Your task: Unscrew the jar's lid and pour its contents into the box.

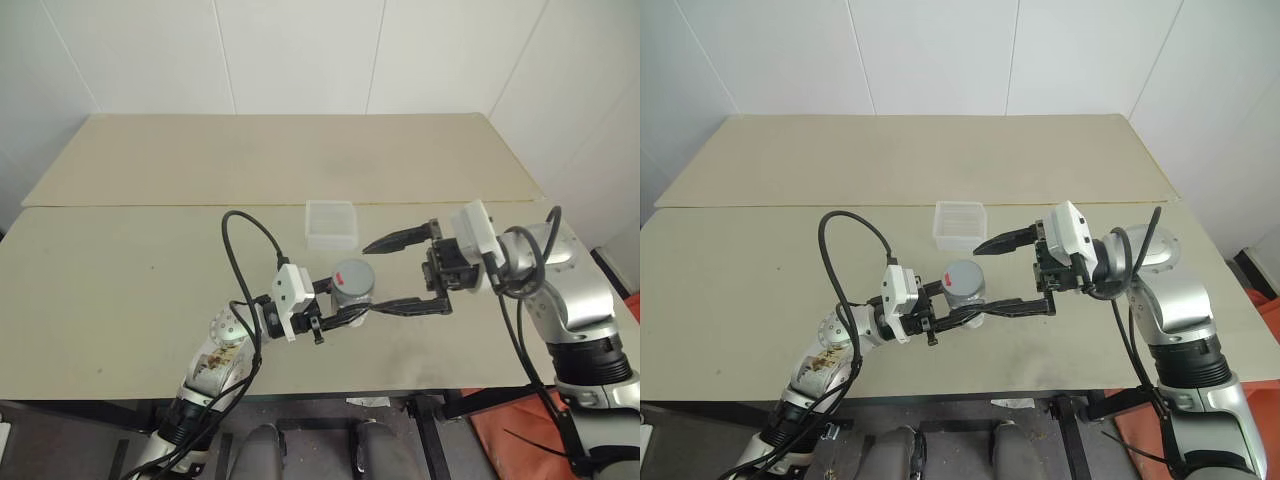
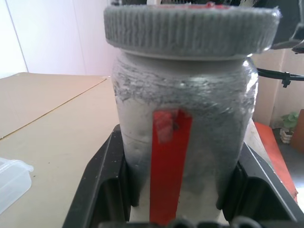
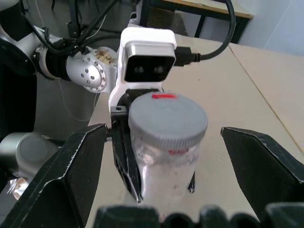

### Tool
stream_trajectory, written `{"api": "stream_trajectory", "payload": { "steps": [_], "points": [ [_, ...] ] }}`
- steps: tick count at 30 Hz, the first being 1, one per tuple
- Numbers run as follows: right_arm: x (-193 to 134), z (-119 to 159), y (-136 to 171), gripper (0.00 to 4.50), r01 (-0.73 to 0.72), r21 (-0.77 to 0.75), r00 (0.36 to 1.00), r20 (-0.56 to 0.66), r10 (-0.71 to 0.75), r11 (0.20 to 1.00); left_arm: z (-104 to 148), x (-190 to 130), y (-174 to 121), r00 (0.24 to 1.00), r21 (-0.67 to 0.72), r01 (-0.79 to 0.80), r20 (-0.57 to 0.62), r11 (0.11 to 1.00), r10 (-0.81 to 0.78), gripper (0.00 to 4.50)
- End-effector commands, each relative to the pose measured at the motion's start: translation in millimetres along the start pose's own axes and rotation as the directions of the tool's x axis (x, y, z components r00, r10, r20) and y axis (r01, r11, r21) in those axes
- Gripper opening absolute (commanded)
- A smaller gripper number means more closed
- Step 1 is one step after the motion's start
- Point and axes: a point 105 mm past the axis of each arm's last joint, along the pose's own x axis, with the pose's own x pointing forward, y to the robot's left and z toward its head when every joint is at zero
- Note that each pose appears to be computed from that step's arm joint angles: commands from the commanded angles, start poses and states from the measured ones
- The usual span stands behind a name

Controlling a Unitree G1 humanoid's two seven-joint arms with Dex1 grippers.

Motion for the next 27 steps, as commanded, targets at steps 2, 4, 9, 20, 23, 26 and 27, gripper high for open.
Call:
{"api": "stream_trajectory", "payload": {
  "steps": [2, 4, 9, 20, 23, 26, 27],
  "points": [
    [10.9, 9.9, -0.9, 4.46, 0.029, -0.018, 0.999, 0.029, -0.028, 0.999, 9.2, 3.4, -3.0, 0.999, 0.041, 0.018, 0.032, 0.999, -0.019, 1.94],
    [13.5, 9.0, 0.8, 4.46, 0.020, -0.007, 0.999, 0.035, -0.020, 1.000, 9.1, 3.4, -2.8, 0.999, 0.045, 0.020, 0.031, 0.999, -0.022, 1.94],
    [16.3, 6.9, 3.0, 4.46, 0.008, 0.012, 0.999, 0.041, -0.008, 1.000, 10.1, 3.7, -1.9, 0.999, 0.047, 0.018, 0.034, 0.999, -0.020, 1.94],
    [15.2, 4.5, 7.7, 3.63, -0.030, 0.048, 0.998, 0.048, 0.028, 0.998, 7.3, 4.5, -5.6, 0.999, 0.037, 0.018, 0.040, 0.999, -0.020, 1.94],
    [15.6, 3.9, 5.8, 2.96, -0.013, 0.047, 0.999, 0.045, 0.011, 0.999, 6.8, 4.5, -5.2, 0.999, 0.039, 0.018, 0.037, 0.999, -0.019, 1.94],
    [15.6, 2.9, 6.3, 2.96, -0.018, 0.042, 0.999, 0.038, 0.016, 0.999, 5.6, 4.2, -6.1, 0.999, 0.039, 0.022, 0.033, 0.999, -0.023, 1.94],
    [15.6, 2.3, 6.5, 2.96, -0.018, 0.040, 0.999, 0.035, 0.017, 0.999, 5.4, 4.1, -6.3, 0.999, 0.039, 0.022, 0.033, 0.999, -0.024, 1.94]
  ]
}}
